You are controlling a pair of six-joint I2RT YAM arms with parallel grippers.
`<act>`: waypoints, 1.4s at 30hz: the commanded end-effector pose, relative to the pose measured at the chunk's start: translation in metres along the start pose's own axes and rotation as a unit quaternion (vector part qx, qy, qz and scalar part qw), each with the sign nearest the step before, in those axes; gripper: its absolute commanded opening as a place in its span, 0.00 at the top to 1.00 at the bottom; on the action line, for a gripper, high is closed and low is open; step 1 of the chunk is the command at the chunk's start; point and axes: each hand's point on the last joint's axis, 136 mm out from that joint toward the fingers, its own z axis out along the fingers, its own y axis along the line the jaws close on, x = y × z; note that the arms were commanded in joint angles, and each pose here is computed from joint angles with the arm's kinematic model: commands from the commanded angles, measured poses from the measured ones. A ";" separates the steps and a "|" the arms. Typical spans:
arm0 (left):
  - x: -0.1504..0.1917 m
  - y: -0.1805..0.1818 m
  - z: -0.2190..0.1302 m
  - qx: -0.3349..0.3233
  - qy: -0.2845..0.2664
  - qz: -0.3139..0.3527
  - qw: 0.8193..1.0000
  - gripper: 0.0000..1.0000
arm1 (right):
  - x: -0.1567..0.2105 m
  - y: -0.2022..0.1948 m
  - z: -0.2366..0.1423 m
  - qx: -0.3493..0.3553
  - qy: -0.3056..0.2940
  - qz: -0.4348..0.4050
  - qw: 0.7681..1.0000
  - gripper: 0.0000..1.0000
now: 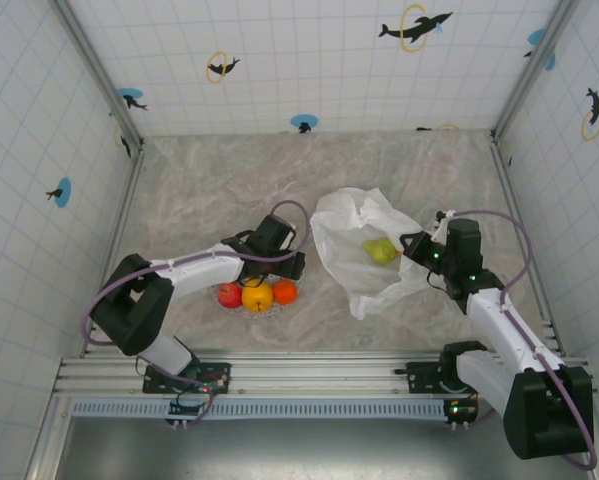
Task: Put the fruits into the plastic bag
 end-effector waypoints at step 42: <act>-0.101 -0.160 -0.020 0.075 -0.214 0.216 0.950 0.39 | -0.024 0.063 -0.001 -0.086 0.005 0.006 0.996 1.00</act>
